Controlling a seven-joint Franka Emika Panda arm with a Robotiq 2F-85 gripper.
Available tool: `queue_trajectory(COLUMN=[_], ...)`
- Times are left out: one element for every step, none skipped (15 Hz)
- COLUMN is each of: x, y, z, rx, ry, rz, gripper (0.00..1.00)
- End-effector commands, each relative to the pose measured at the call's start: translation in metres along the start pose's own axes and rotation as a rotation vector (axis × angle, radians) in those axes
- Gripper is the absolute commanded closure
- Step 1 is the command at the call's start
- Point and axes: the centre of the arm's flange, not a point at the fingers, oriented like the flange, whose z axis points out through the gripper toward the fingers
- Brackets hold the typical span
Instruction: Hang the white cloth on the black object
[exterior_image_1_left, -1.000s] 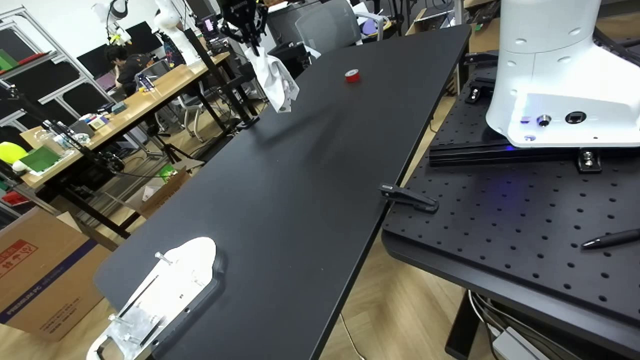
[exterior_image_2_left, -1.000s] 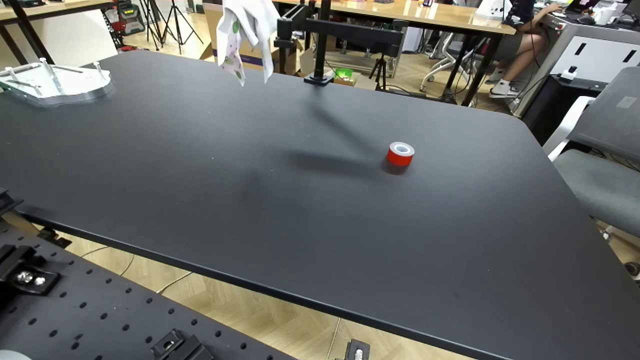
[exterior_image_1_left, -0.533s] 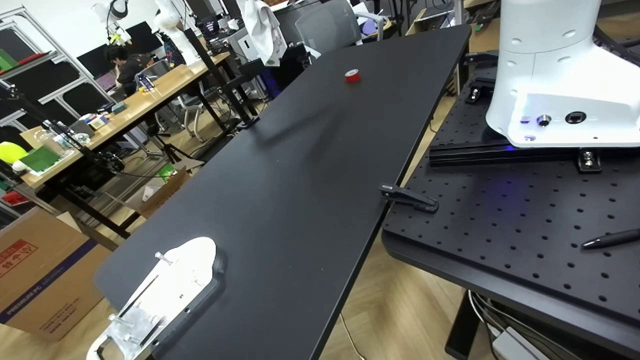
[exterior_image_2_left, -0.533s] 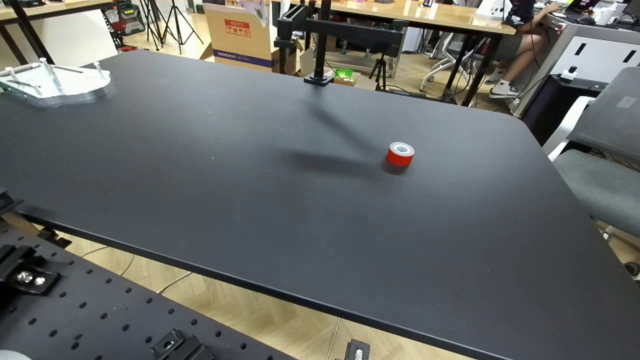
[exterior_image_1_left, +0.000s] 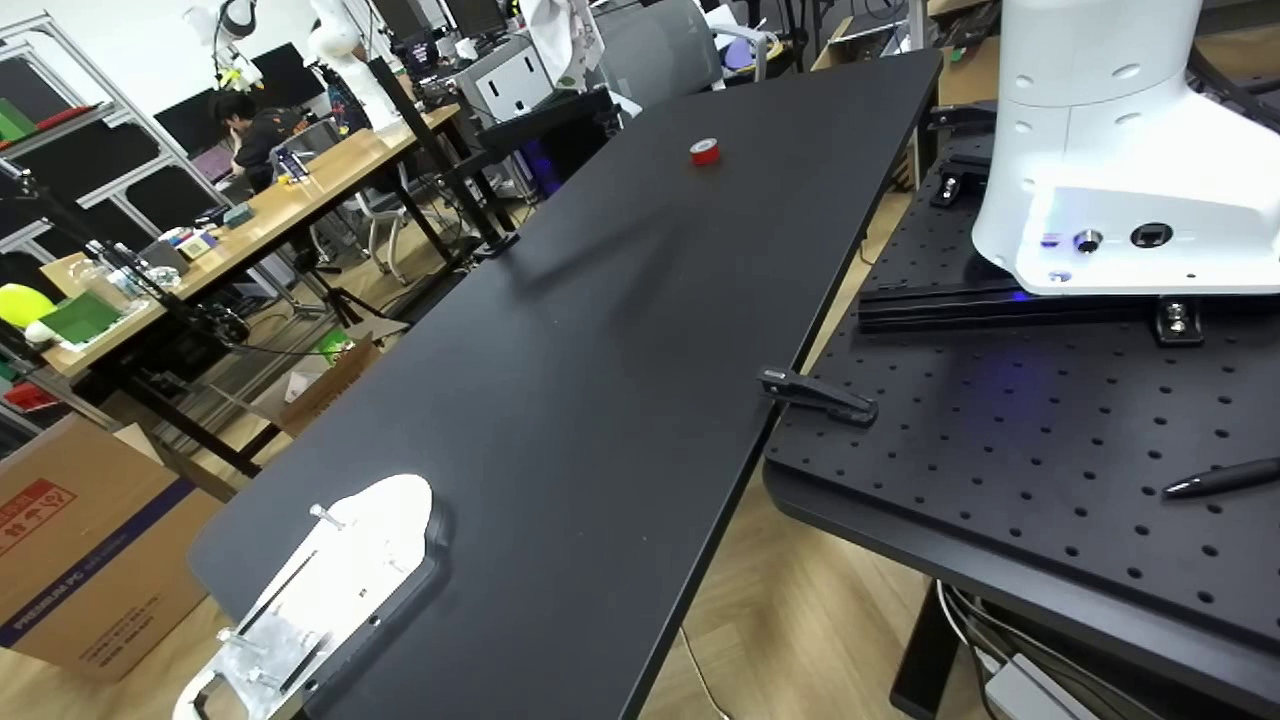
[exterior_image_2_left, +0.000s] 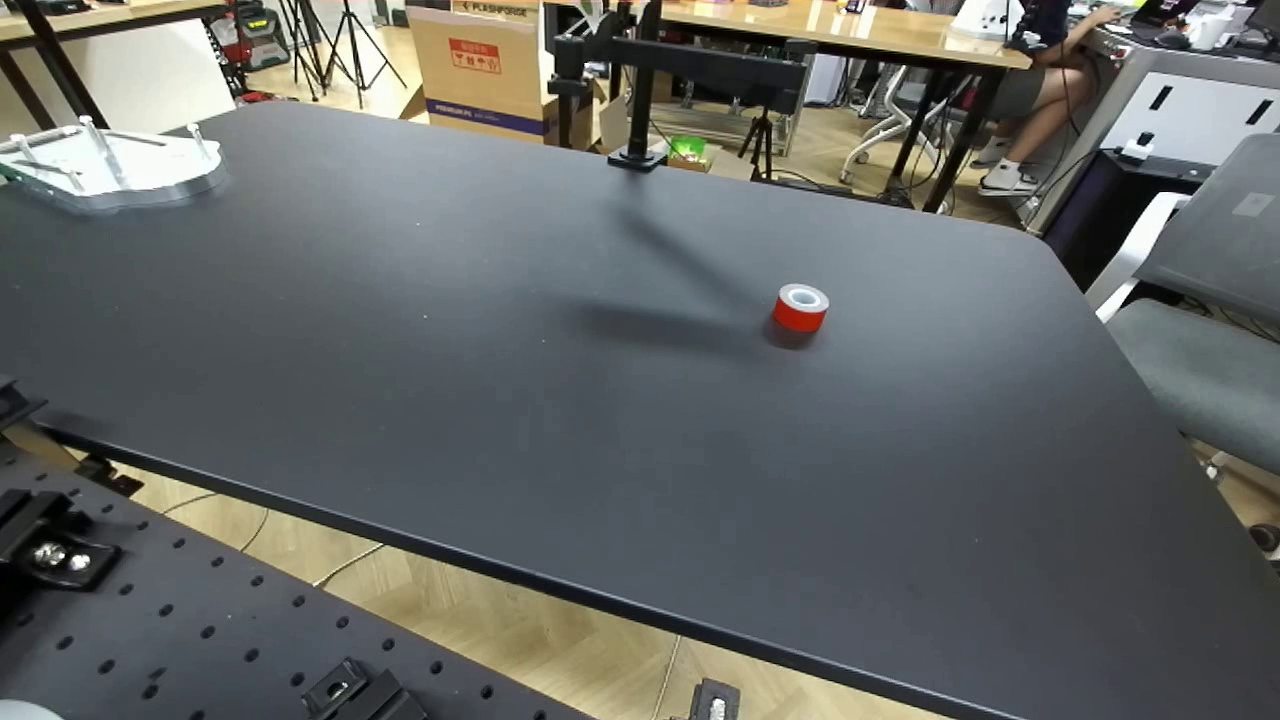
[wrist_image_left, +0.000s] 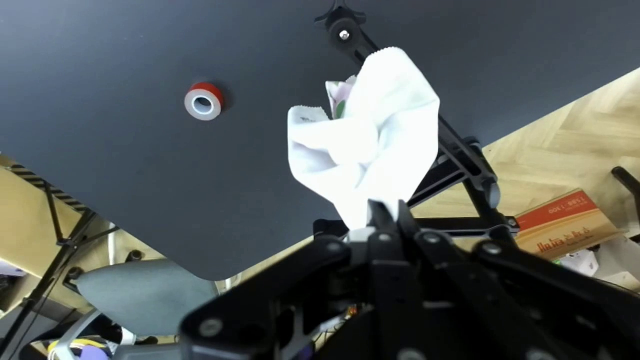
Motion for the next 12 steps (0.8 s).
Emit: queue_trajectory(x=[-0.001, -0.001, -0.001, -0.002, -0.003, -0.004, -0.005, -0.007, -0.008, -0.009, -0.010, -0.011], y=[0.009, 0.009, 0.008, 0.007, 0.005, 0.003, 0.002, 0.001, 0.000, -0.001, -0.003, -0.005], z=[0.012, 0.014, 0.015, 0.015, 0.014, 0.014, 0.016, 0.018, 0.021, 0.023, 0.023, 0.024], rx=[-0.001, 0.001, 0.000, -0.002, -0.003, 0.000, 0.000, 0.003, 0.008, 0.012, 0.019, 0.023], ry=[-0.034, -0.038, -0.039, -0.041, -0.039, -0.039, -0.041, -0.046, -0.052, -0.057, -0.059, -0.059], rz=[0.027, 0.028, 0.027, 0.024, 0.020, 0.017, 0.014, 0.011, 0.010, 0.008, 0.005, 0.001], gripper=[0.99, 0.99, 0.99, 0.99, 0.99, 0.99, 0.99, 0.99, 0.99, 0.99, 0.99, 0.99])
